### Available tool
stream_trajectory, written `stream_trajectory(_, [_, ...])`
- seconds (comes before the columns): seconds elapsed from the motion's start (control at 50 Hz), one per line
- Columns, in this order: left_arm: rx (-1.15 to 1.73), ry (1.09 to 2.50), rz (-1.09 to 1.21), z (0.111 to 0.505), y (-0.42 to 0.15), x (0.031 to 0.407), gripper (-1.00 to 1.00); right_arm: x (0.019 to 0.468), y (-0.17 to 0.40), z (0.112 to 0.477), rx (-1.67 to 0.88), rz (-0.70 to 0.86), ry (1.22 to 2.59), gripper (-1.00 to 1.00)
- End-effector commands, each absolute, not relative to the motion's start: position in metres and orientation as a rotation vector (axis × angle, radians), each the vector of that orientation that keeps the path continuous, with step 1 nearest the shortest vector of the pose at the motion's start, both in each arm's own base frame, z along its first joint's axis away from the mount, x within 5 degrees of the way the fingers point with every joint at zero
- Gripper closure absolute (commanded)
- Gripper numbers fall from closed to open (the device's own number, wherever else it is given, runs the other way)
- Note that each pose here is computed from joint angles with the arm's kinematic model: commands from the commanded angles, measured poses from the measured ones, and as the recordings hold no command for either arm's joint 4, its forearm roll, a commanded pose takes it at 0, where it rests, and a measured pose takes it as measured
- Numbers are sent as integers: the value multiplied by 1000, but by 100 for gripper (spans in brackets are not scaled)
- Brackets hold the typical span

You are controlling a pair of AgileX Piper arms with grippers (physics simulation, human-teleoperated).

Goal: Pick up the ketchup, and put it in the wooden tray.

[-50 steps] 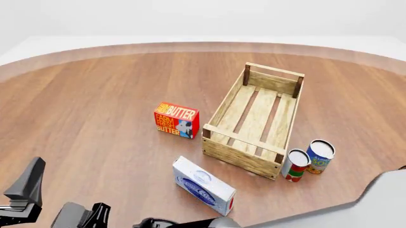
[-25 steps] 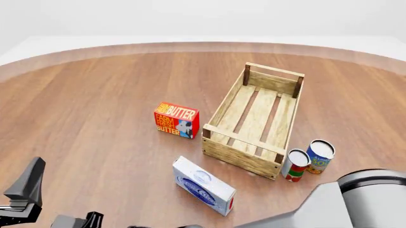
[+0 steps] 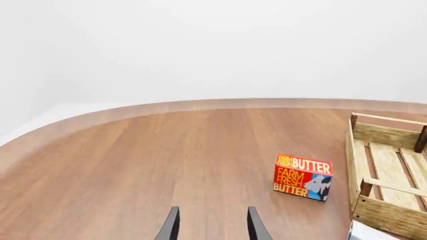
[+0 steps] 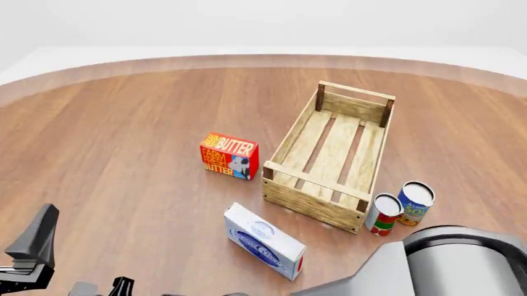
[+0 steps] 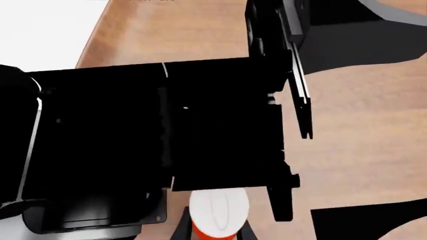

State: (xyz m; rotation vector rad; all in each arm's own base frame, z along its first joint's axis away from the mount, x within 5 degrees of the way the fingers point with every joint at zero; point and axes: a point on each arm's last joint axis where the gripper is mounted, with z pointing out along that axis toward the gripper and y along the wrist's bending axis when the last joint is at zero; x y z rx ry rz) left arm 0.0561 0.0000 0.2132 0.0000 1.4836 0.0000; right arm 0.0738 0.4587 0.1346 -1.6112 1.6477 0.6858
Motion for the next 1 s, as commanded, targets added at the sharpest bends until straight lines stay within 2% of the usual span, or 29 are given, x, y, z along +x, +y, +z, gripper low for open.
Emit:
stream_trajectory(0.02, [0, 1484, 0, 213, 0, 56, -100, 72, 455, 131, -1623, 680, 1644, 100])
stream_trajectory(0.44, [0, 1484, 0, 213, 0, 56, -100, 65, 419, 145, -1561, 733, 1654, 100])
stream_trajectory(0.86, [0, 1484, 0, 213, 0, 56, -100, 95, 365, 148, -1463, 683, 1711, 100])
stream_trajectory(1.0, [0, 1484, 0, 213, 0, 56, -100, 112, 345, 166, -1422, 642, 1728, 100])
